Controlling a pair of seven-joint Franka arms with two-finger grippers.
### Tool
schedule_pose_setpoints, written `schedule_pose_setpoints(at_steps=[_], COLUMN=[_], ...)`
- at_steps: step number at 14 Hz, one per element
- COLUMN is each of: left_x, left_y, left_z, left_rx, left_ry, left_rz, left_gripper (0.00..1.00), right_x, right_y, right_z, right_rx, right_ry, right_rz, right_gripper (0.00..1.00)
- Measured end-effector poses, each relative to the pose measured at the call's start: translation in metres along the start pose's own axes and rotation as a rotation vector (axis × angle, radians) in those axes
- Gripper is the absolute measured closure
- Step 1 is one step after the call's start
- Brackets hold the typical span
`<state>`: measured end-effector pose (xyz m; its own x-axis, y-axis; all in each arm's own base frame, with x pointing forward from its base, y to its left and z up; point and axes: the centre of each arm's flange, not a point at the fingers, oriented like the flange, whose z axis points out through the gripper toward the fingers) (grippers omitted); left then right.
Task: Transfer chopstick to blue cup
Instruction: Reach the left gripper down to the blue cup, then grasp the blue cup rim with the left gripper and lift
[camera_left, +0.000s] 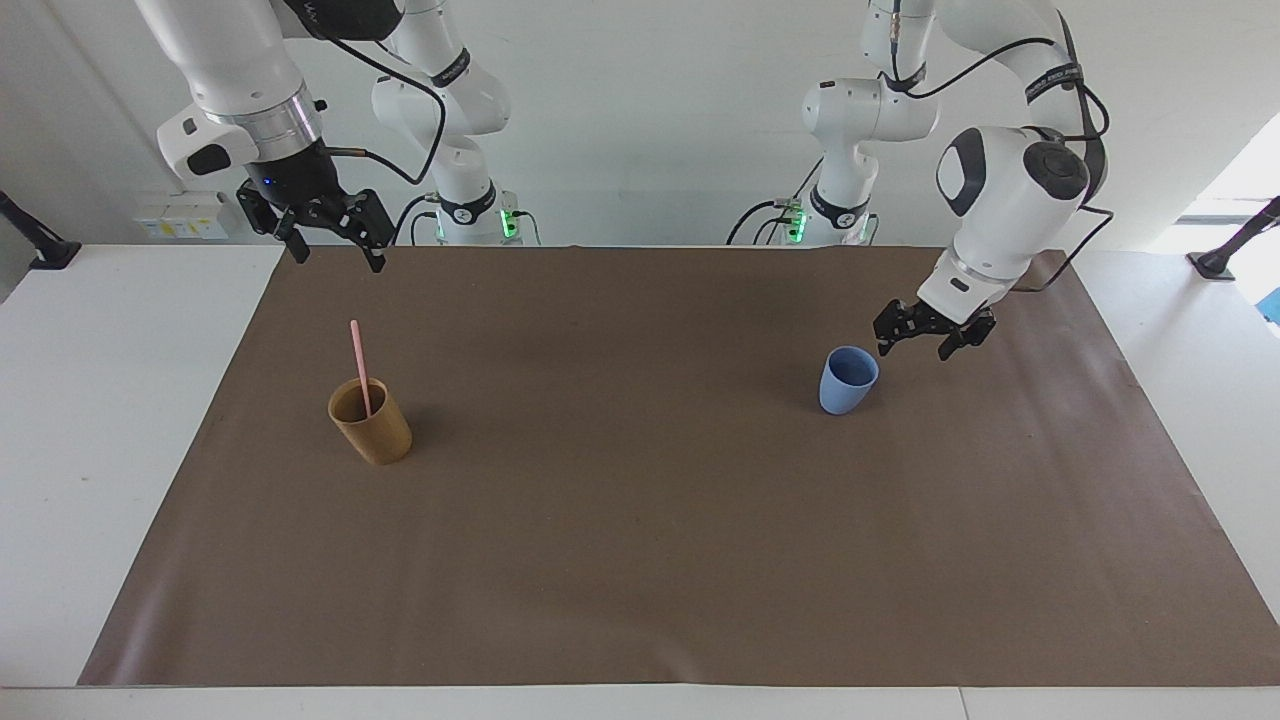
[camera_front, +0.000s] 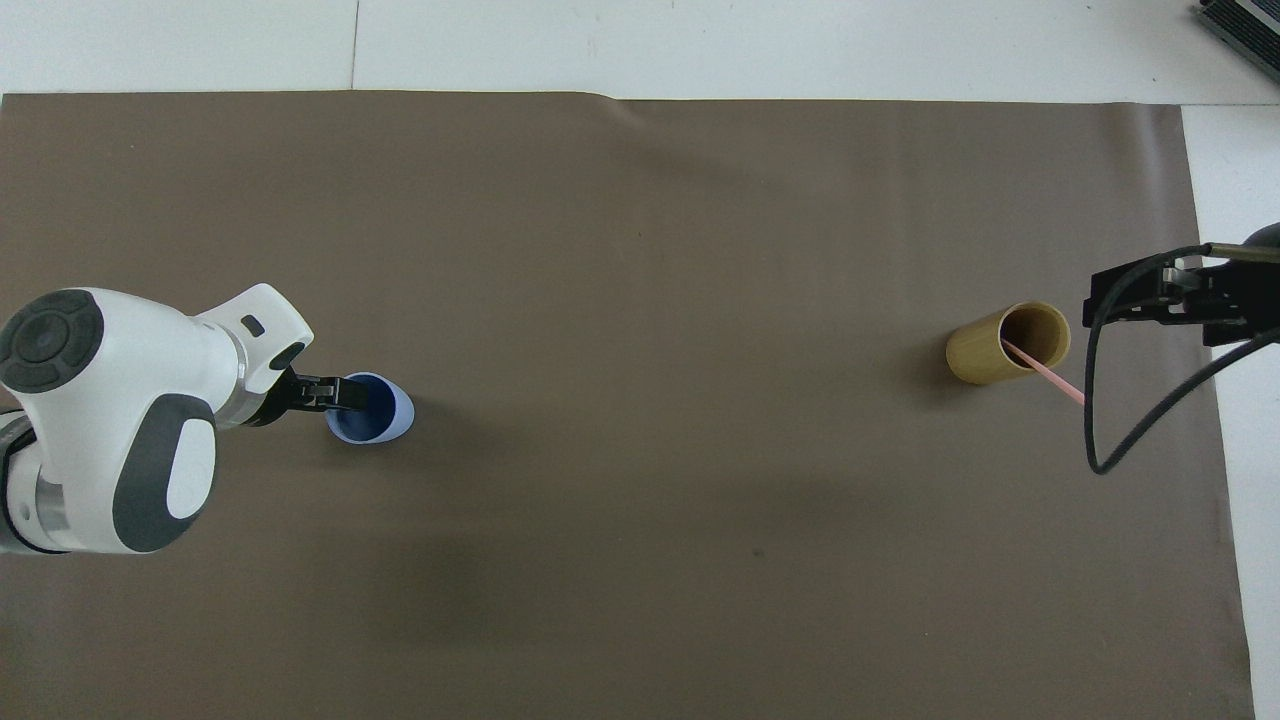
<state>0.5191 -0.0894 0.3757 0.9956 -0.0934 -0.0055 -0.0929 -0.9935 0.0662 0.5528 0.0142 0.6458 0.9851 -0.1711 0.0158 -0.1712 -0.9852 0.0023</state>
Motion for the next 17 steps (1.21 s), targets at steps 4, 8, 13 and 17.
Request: schedule_pose_setpoints(at_steps=[4, 8, 13, 17], left_x=[0.001, 0.001, 0.015, 0.033], left_y=[0.001, 0.006, 0.009, 0.052], left_z=[0.012, 0.012, -0.007, -0.057], left_rx=[0.001, 0.001, -0.001, -0.013], left_ry=[0.000, 0.005, 0.054, 0.073], left_rz=[0.001, 0.014, 0.044, 0.052], left_gripper=[0.22, 0.73, 0.95, 0.95], right_x=[0.001, 0.005, 0.007, 0.002], right_y=[0.003, 0.006, 0.006, 0.006], right_z=[0.000, 0.001, 0.005, 0.009], right_rx=[0.000, 0.005, 0.011, 0.011], right_ry=[0.002, 0.024, 0.062, 0.070], right_rz=[0.005, 0.011, 0.013, 0.013], right_gripper=[0.00, 0.00, 0.00, 0.00])
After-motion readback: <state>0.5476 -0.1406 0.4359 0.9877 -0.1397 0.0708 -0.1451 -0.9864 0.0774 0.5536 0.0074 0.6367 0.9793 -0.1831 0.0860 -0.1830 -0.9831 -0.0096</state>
